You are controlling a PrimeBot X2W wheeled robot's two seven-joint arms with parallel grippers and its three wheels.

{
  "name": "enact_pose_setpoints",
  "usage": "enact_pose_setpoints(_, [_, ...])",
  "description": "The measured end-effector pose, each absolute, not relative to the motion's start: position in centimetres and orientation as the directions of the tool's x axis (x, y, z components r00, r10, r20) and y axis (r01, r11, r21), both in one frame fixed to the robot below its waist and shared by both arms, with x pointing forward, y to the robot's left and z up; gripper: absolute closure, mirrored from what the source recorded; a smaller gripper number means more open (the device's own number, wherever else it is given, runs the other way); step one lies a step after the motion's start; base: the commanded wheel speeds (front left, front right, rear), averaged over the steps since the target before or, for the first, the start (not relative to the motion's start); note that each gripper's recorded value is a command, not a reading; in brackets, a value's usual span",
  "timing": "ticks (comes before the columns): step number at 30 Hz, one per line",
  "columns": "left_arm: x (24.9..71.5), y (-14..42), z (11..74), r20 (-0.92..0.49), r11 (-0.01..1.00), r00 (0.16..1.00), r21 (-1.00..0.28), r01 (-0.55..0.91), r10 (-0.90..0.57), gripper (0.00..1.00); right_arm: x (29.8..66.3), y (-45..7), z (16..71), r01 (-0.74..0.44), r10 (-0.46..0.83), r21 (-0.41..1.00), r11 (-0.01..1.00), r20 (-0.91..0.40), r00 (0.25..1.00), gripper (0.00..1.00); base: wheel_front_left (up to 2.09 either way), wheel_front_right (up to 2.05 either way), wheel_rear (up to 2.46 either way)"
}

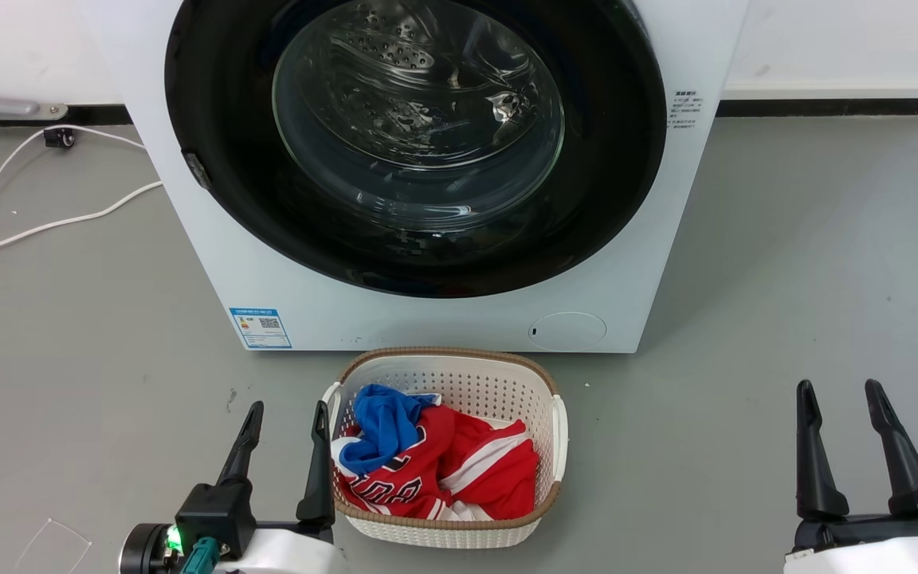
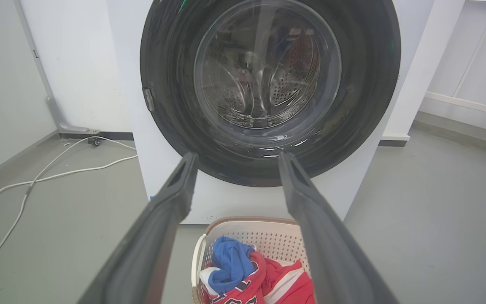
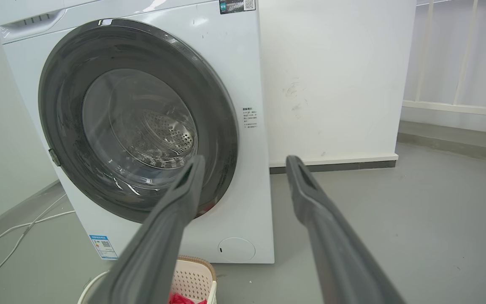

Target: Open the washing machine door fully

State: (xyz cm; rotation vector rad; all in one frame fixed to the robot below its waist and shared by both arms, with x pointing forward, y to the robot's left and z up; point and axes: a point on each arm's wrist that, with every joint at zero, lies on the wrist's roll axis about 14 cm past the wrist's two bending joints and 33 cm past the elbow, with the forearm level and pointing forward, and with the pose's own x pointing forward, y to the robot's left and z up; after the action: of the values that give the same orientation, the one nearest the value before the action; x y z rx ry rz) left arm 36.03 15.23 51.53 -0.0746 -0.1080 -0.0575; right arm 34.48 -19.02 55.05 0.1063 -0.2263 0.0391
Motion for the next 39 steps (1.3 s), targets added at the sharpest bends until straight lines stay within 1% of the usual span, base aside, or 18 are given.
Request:
enact_pose_setpoints(14, [36.0,15.3,51.3,0.103,0.996,0.993,-0.075,0.057,-0.049,0.00,34.4,-19.0,54.6,-0.051,0.026,0.112,0.992,0.213,0.977,0.00,0.00,0.00,0.00])
enact_pose_setpoints(15, [36.0,15.3,51.3,0.102,0.996,0.994,-0.075,0.057,-0.049,0.00,34.4,-19.0,54.6,-0.051,0.026,0.112,0.992,0.212,0.977,0.64,0.00,0.00,0.00])
enact_pose_setpoints(16, [36.0,15.3,51.3,0.102,0.996,0.994,-0.075,0.057,-0.049,0.00,34.4,-19.0,54.6,-0.051,0.026,0.112,0.992,0.212,0.977,1.00,0.00,0.00,0.00])
enact_pose_setpoints(18, [36.0,15.3,51.3,0.102,0.996,0.994,-0.075,0.056,-0.048,0.00,34.4,-18.9,54.3,-0.053,0.027,0.124,0.991,0.204,0.979,1.00,0.00,0.00,0.00])
enact_pose_setpoints(20, [36.0,15.4,51.3,0.101,0.996,0.994,-0.075,0.053,-0.045,0.00,34.4,-19.2,54.3,-0.044,0.009,0.168,0.985,0.205,0.979,1.00,0.00,0.00,0.00])
enact_pose_setpoints(23, [36.0,15.4,51.2,0.100,0.996,0.994,-0.075,0.052,-0.044,0.00,34.4,-20.4,54.1,-0.017,-0.048,0.302,0.953,0.207,0.977,1.00,0.00,0.00,0.00])
enact_pose_setpoints(25, [36.0,15.4,51.2,0.100,0.996,0.994,-0.075,0.050,-0.043,0.00,34.4,-21.6,53.9,0.007,-0.111,0.457,0.889,0.202,0.973,1.00,0.00,0.00,0.00])
enact_pose_setpoints(26, [36.0,15.4,51.2,0.099,0.996,0.994,-0.076,0.050,-0.042,0.00,34.5,-21.8,53.9,0.008,-0.129,0.513,0.859,0.200,0.971,1.00,0.00,0.00,0.00])
enact_pose_setpoints(29, [36.0,15.4,51.2,0.099,0.995,0.994,-0.080,0.051,-0.043,0.00,34.6,-22.7,53.0,0.019,-0.201,0.731,0.683,0.163,0.966,1.00,0.00,0.00,0.00])
enact_pose_setpoints(32, [35.9,15.4,51.2,0.100,0.995,0.994,-0.082,0.052,-0.044,0.00,34.8,-22.4,51.8,0.016,-0.237,0.887,0.461,0.106,0.966,1.00,0.00,0.00,0.00])
enact_pose_setpoints(35, [35.9,15.4,51.2,0.099,0.995,0.994,-0.083,0.051,-0.043,0.00,34.9,-21.6,51.2,0.003,-0.239,0.962,0.272,0.064,0.969,1.00,0.00,0.00,0.00])
enact_pose_setpoints(39, [35.9,15.4,51.2,0.098,0.995,0.994,-0.083,0.050,-0.041,0.00,35.1,-20.1,51.2,-0.023,-0.219,0.998,0.053,0.034,0.975,1.00,0.00,0.00,0.00])
